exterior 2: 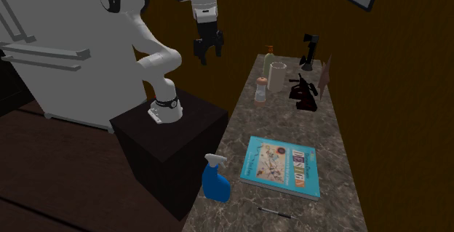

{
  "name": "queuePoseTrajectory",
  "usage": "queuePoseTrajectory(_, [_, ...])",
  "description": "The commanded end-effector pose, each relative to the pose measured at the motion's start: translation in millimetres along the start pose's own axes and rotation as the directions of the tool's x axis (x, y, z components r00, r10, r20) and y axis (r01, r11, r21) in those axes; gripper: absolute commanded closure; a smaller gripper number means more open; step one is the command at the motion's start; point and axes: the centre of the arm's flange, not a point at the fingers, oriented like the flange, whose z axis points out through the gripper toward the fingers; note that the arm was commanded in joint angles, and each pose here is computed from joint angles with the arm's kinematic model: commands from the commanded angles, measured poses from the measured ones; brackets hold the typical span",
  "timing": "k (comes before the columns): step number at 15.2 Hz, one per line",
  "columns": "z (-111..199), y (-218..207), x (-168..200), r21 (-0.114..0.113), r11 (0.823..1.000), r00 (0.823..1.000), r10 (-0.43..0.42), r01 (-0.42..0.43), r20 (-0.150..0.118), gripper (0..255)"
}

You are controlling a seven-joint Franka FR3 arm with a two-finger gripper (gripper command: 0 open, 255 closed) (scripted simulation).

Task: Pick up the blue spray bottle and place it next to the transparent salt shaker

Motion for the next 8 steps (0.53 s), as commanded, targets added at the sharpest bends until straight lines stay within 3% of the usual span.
queuePoseTrajectory(1, [0,0,0,0.0,1.0,1.0,0.0,0.0,0.0,0])
queuePoseTrajectory(8, [39,69,47,-0.012,0.998,0.998,-0.056,0.057,0.016,0])
